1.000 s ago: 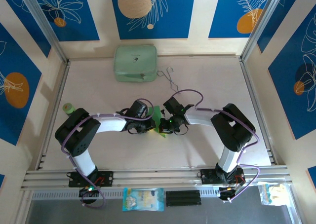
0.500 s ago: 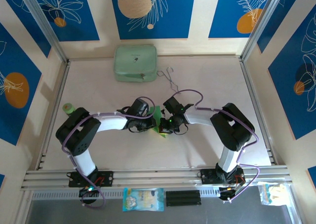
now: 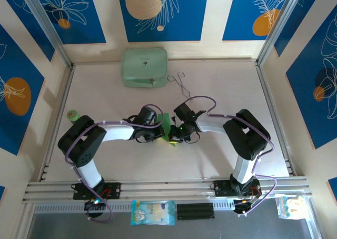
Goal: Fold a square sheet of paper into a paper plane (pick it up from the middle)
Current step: Third fold the triangle at the center of the table.
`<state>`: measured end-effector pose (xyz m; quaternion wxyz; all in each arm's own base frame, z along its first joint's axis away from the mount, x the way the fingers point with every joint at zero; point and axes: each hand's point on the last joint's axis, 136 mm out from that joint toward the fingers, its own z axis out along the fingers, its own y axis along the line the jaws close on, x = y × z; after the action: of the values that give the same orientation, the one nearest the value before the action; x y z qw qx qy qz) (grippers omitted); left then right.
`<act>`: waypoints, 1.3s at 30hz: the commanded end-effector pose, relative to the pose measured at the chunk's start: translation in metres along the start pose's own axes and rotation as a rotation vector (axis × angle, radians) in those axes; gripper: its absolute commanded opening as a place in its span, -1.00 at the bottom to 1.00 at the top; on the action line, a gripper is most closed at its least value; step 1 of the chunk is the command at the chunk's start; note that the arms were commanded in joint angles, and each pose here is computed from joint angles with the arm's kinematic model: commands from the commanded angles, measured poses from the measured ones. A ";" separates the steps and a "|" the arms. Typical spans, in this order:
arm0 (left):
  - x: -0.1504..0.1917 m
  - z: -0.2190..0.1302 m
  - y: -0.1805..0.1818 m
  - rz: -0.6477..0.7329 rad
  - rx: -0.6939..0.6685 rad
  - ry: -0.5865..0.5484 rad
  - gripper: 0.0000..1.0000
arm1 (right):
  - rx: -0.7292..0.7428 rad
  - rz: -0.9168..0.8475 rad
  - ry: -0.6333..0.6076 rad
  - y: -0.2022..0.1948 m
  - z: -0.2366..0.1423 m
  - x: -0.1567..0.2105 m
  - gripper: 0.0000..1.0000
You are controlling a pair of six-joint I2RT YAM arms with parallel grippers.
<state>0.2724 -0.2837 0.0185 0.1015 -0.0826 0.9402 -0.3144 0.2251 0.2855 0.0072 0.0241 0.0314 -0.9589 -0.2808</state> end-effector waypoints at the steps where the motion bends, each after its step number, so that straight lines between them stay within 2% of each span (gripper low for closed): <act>1: -0.013 -0.008 0.053 -0.066 -0.160 -0.059 -0.82 | 0.336 0.162 0.166 -0.096 0.020 0.058 -0.94; 8: -0.027 -0.021 0.079 -0.092 -0.209 -0.088 -0.82 | 0.356 0.176 0.174 -0.104 0.018 0.062 -0.95; 15: -0.039 -0.037 0.081 -0.082 -0.216 -0.122 -0.82 | 0.340 0.176 0.162 -0.099 0.018 0.058 -0.95; 18: -0.044 -0.046 0.070 -0.056 -0.193 -0.137 -0.81 | 0.325 0.172 0.159 -0.095 0.019 0.057 -0.95; 25: -0.048 -0.070 0.013 0.019 -0.050 -0.185 -0.79 | 0.279 0.160 0.131 -0.082 0.017 0.050 -0.95; 29: -0.032 -0.057 -0.012 0.034 0.026 -0.147 -0.79 | 0.250 0.153 0.113 -0.074 0.015 0.046 -0.95; 33: -0.017 -0.033 -0.022 0.041 0.052 -0.078 -0.80 | 0.205 0.134 0.096 -0.063 0.014 0.040 -0.93; 39: -0.008 -0.011 -0.003 0.023 -0.020 -0.021 -0.82 | 0.082 0.068 0.058 -0.032 0.006 0.027 -0.90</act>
<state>0.2743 -0.2725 0.0292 0.1192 -0.0731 0.9441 -0.2985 0.2287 0.2901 0.0135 0.0099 0.0235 -0.9516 -0.3062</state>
